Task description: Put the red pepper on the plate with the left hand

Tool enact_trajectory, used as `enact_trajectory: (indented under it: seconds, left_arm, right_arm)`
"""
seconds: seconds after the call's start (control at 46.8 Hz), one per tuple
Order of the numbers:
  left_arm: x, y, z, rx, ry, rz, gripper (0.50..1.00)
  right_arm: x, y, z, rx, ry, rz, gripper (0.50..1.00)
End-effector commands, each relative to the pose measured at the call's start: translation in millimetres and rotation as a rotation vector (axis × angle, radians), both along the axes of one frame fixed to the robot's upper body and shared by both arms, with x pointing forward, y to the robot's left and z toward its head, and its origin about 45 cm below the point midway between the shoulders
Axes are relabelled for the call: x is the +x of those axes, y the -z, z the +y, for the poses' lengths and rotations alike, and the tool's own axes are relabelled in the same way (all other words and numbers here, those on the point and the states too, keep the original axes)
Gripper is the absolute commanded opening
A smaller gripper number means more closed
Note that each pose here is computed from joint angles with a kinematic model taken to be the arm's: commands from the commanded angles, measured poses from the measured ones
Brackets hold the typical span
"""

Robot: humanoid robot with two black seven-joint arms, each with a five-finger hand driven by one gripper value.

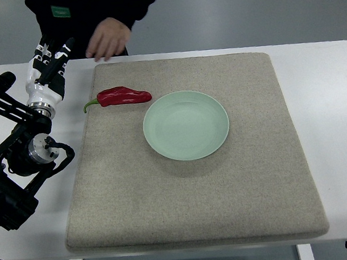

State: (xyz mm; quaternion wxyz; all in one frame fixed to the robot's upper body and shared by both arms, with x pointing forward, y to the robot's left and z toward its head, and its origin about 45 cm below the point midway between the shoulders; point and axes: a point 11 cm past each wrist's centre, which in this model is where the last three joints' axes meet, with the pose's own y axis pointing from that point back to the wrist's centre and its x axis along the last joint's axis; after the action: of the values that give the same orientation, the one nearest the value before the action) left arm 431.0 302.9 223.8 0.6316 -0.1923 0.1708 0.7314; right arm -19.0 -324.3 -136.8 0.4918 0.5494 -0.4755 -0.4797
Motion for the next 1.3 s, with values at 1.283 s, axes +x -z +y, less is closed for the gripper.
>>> enact_trajectory:
  seconds: [1.283]
  left_arm:
    - [8.1,1,10,-0.009,0.022,-0.031,0.994]
  right_arm:
    - [0.3,0,0,-0.001,0.000,0.000,0.932]
